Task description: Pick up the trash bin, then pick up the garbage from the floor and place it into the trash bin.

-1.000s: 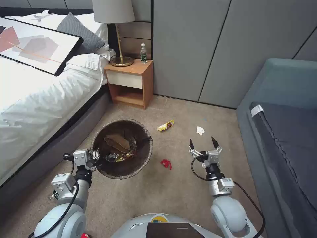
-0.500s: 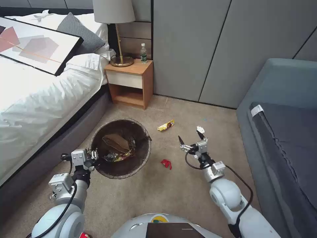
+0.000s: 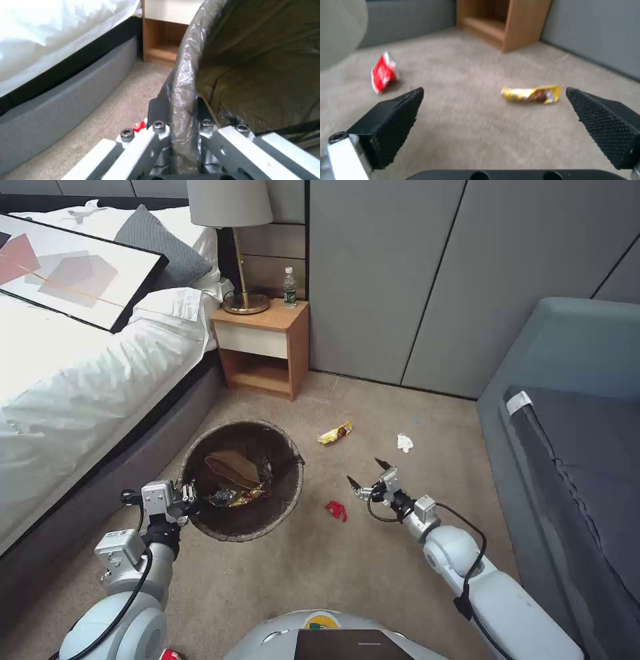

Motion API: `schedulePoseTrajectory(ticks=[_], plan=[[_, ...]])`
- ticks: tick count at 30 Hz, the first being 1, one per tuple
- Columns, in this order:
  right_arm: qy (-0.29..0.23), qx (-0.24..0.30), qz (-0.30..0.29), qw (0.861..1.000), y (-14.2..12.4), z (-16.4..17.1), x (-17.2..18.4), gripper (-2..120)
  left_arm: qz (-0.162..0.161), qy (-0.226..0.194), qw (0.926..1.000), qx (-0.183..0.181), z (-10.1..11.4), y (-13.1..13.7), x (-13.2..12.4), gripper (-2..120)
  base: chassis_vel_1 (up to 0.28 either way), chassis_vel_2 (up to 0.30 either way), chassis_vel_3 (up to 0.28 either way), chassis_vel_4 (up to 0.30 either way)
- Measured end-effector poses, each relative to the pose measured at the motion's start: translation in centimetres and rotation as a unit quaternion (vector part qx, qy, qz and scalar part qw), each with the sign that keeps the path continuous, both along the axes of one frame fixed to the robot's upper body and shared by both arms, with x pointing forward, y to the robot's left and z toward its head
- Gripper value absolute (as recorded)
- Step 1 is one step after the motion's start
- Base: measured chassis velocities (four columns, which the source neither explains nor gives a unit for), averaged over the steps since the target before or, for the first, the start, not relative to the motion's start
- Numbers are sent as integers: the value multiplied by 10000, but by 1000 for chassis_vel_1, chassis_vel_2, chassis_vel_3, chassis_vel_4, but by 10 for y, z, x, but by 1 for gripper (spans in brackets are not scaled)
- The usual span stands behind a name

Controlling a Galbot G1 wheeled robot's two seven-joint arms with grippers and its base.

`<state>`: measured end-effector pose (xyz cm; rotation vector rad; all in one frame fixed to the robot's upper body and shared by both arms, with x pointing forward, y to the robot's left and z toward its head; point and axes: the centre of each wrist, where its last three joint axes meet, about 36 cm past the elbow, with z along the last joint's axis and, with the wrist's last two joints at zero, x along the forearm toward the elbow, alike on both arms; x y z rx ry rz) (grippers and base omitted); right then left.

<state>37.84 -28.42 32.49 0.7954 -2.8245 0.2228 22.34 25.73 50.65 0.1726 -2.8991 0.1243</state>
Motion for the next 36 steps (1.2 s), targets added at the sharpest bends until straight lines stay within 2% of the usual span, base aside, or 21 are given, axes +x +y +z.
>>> schedulePoseTrajectory(ticks=[9,22,36], plan=[[504,-75,134,9986,-1,-29,28,100,-9,13,10000,8,0,0,0,2,0,0,0,0],[1142,-298,131,9929,13,-77,62,100,-16,0,10000,8,0,0,0,2,0,0,0,0],[1317,-621,243,9890,26,-99,60,100,-12,10,10000,-1,-1,0,2,2,0,0,0,0]])
